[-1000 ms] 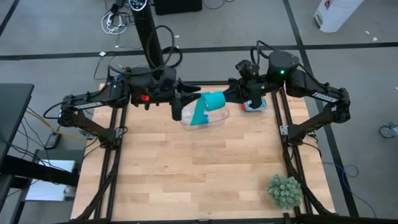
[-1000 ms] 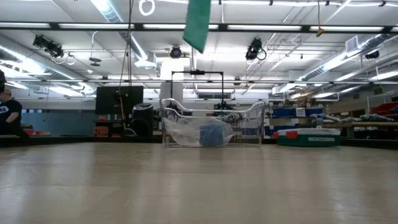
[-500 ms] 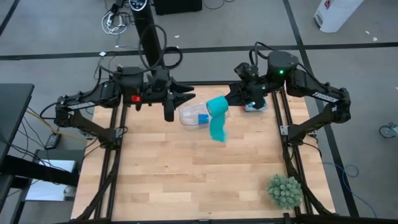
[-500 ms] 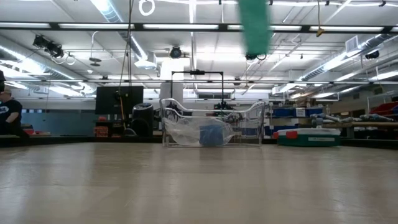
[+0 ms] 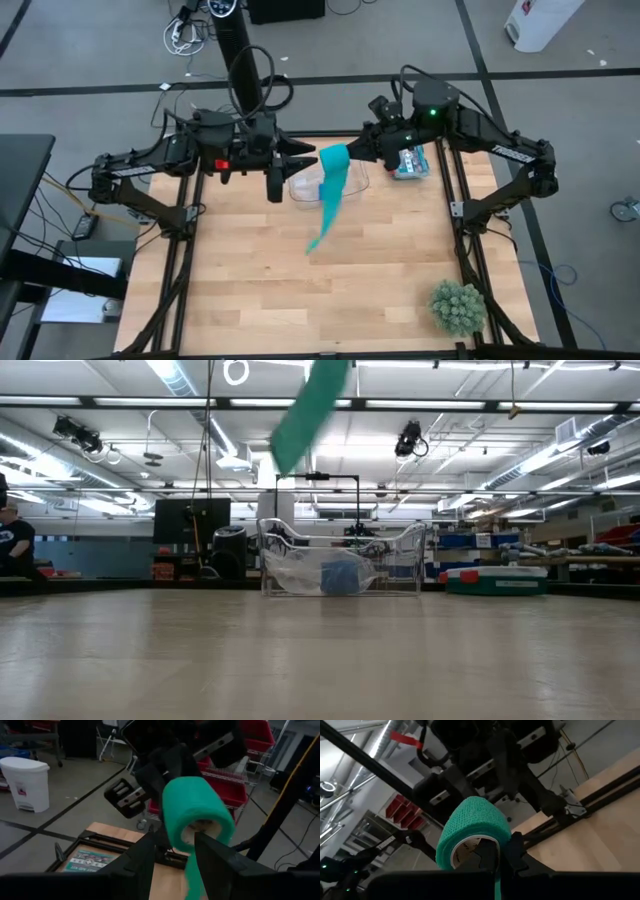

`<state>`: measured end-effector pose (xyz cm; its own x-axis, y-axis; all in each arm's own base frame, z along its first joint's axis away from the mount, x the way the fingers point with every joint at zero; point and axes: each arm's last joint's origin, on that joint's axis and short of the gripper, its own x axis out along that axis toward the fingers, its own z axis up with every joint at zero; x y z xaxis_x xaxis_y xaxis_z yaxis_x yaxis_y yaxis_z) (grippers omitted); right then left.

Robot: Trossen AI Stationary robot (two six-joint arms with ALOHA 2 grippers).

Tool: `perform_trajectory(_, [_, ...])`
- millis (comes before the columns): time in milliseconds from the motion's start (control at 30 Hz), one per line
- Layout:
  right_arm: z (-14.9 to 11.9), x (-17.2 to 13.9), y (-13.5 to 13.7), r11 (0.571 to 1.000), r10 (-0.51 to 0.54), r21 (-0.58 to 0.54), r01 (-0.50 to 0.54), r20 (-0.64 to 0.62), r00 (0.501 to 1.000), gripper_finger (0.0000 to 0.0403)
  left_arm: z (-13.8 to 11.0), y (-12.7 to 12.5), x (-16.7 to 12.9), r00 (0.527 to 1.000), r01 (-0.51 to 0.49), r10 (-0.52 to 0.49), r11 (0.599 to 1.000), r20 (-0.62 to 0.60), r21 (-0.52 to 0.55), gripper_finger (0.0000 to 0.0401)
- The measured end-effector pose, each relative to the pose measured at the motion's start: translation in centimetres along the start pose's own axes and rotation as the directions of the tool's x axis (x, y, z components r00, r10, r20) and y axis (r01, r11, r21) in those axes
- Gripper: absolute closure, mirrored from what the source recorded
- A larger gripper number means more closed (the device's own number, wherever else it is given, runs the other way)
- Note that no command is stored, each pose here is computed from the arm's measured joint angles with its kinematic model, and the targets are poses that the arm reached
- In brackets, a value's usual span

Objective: Roll bandage
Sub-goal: Roll the sky blue bandage

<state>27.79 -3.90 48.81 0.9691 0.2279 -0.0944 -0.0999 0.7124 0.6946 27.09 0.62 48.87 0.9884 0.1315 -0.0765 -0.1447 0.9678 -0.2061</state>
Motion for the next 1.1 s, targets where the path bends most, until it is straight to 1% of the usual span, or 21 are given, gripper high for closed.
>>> perform_trajectory(167, [0.3,-0.3,-0.2,1.000,-0.007,-0.012,0.007,0.014,1.000,0.0403,0.0,0.0,-0.2,1.000,-0.005,0.005,1.000,0.000,0.013,0.0254])
perform_trajectory(367, [0.4,0.6,-0.8,1.000,-0.002,-0.012,0.002,0.012,1.000,0.0403,0.0,0.1,-0.2,0.998,-0.056,0.056,0.998,0.001,0.036,0.0254])
perform_trajectory(467, [0.4,1.1,-1.0,1.000,0.004,-0.013,-0.004,0.012,1.000,0.0403,0.0,0.1,-0.2,0.998,-0.060,0.060,0.997,0.001,0.057,0.0254])
perform_trajectory(633, [0.7,2.0,-1.3,0.999,0.043,-0.012,-0.042,0.029,0.999,0.0403,-0.1,0.2,-0.2,0.998,-0.067,0.067,0.996,-0.008,0.060,0.0254])
perform_trajectory(833, [0.6,2.6,-1.6,0.999,0.045,0.001,-0.045,0.017,0.999,0.0402,0.0,0.2,-0.2,0.997,-0.080,0.080,0.995,0.003,0.059,0.0258])
perform_trajectory(933, [0.7,2.7,-1.6,0.998,0.064,-0.006,-0.064,0.018,0.998,0.0396,0.1,0.2,-0.2,0.997,-0.080,0.079,0.996,0.015,0.050,0.0288])
perform_trajectory(1067, [0.6,2.9,-1.7,0.998,0.063,-0.011,-0.063,0.004,0.998,0.0376,0.1,0.2,-0.2,0.997,-0.078,0.077,0.997,0.014,0.021,0.0366])
perform_trajectory(1100, [0.6,2.8,-1.7,0.998,0.065,-0.015,-0.065,0.004,0.998,0.0368,0.1,0.2,-0.2,0.997,-0.073,0.073,0.997,0.013,0.001,0.0380])
